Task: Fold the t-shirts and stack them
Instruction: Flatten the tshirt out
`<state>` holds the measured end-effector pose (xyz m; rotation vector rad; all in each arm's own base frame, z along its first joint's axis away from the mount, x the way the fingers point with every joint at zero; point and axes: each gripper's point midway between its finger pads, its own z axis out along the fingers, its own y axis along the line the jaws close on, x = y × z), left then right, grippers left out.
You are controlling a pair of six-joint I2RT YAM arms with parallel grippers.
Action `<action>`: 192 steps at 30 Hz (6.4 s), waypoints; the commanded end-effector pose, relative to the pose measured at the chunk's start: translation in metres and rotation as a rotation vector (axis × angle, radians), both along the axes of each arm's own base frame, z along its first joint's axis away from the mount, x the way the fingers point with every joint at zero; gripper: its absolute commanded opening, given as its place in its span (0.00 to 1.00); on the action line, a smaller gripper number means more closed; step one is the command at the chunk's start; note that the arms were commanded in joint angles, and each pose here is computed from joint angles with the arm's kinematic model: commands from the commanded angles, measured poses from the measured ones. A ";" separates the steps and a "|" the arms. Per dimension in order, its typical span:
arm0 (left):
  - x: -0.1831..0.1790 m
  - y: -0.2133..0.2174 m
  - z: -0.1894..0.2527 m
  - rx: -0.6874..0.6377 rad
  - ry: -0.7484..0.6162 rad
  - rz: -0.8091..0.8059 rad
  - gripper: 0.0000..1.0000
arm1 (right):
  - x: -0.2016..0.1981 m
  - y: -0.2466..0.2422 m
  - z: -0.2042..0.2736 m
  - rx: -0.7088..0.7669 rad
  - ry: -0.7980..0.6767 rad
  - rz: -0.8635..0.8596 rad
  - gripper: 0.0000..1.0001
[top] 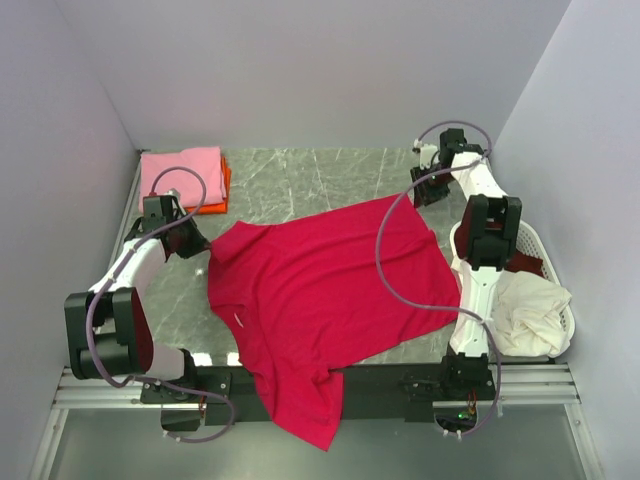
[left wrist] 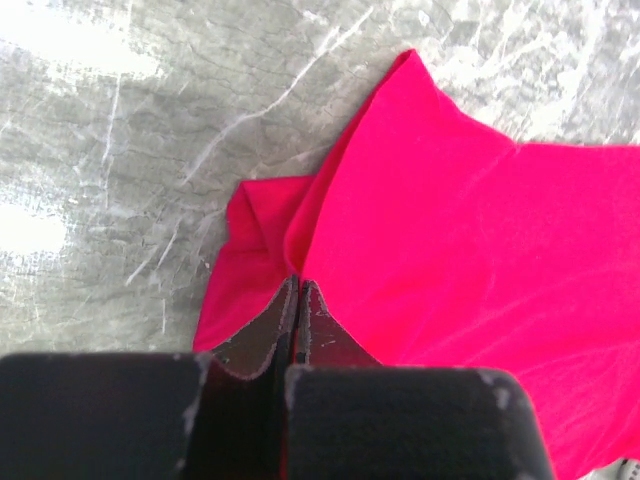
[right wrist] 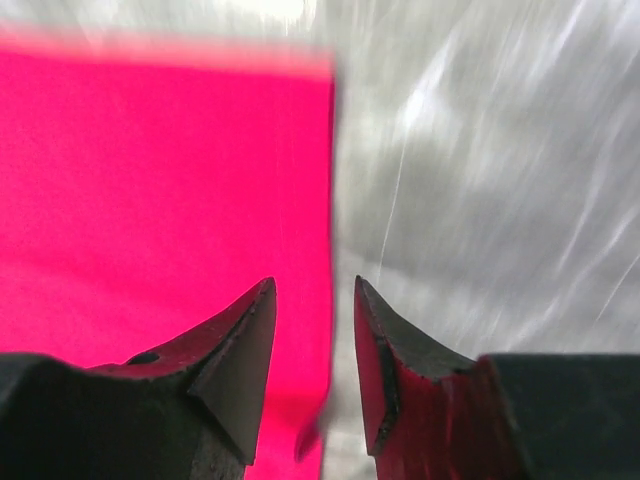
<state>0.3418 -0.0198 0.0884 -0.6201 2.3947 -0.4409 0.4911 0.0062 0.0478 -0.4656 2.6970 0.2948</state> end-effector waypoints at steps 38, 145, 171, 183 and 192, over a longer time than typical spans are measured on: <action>0.004 -0.008 0.024 -0.003 -0.113 -0.089 0.01 | 0.057 0.042 -0.027 0.174 0.005 -0.028 0.00; 0.188 0.067 0.248 -0.061 -0.797 0.007 0.00 | 0.124 0.048 0.188 0.109 -0.699 -0.137 0.00; -0.283 -0.020 0.658 0.132 -1.910 0.159 0.00 | -0.343 0.008 0.648 0.034 -1.781 -0.175 0.00; -0.246 -0.006 0.630 0.148 -1.803 0.170 0.00 | -0.278 0.013 0.614 0.042 -1.654 -0.160 0.00; -0.051 0.025 0.429 0.126 -1.321 0.191 0.00 | -0.110 0.057 0.424 0.195 -1.211 0.003 0.00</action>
